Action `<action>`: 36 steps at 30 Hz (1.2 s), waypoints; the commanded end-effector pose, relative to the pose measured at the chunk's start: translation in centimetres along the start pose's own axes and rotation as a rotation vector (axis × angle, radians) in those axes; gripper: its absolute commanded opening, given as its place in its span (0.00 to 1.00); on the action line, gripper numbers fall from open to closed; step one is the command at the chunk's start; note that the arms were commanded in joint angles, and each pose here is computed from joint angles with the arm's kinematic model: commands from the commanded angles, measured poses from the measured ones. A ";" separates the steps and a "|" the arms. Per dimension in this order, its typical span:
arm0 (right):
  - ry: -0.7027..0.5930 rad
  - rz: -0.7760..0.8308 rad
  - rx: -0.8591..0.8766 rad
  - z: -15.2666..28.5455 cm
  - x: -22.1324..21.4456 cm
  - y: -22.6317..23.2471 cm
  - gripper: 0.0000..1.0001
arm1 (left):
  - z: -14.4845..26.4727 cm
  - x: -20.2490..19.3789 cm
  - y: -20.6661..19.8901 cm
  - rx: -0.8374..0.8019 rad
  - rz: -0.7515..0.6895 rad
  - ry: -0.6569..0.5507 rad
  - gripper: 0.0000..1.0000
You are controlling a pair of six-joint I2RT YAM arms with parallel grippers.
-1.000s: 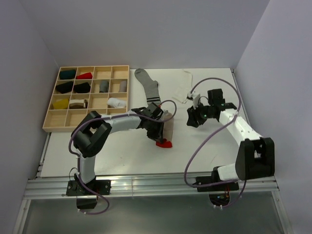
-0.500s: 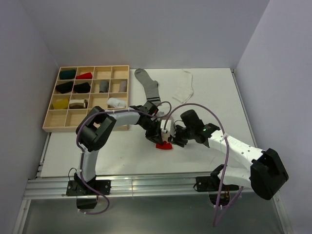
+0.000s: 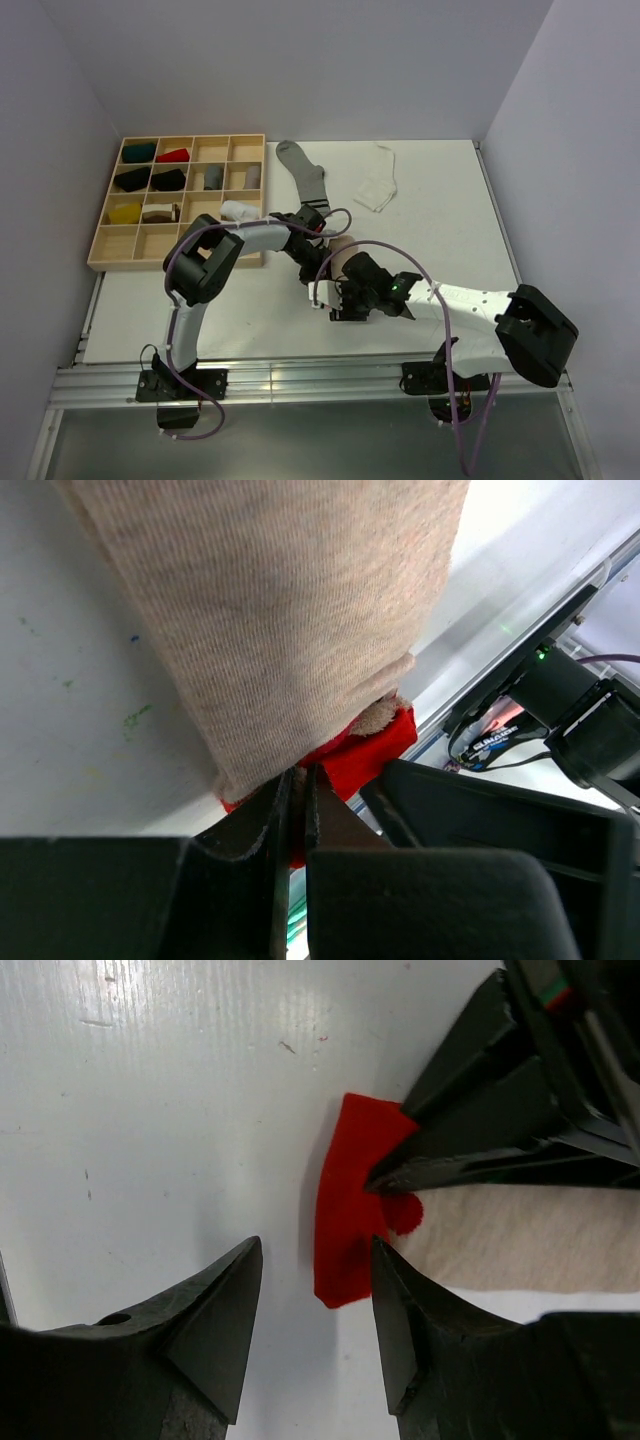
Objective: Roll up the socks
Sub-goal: Roll the sock at the center of the board.
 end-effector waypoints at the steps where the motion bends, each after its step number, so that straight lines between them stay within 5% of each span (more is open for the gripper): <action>1: -0.025 0.036 -0.061 -0.8 0.8 -0.8 0.55 | -0.2 0.7 0.5 0.034 0.003 -0.008 0.00; 8: -0.014 0.043 -0.099 -1.8 0.8 -1.4 0.54 | -0.3 0.7 0.5 0.019 0.005 0.000 0.00; 18: 0.044 -0.016 -0.014 -2.2 0.5 -0.8 0.25 | -0.2 0.3 0.3 -0.030 0.027 -0.009 0.08; 25: 0.021 -0.149 0.225 -0.3 0.8 -0.8 0.23 | 2.4 2.5 -1.0 -0.131 0.024 -0.261 0.31; 36: 0.067 -0.387 0.539 1.0 -0.5 -1.0 0.22 | 7.6 4.6 -1.0 -0.138 0.000 -0.780 0.31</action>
Point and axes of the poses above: each gripper's point midway between its finger pads, its own z axis back along the fingers, its own y axis along the line the jaws close on, x = y × z, the point moved 4 cm from there along z, back along the fingers, and after that the axes turned 10 degrees about -z, right-handed, at the moved point
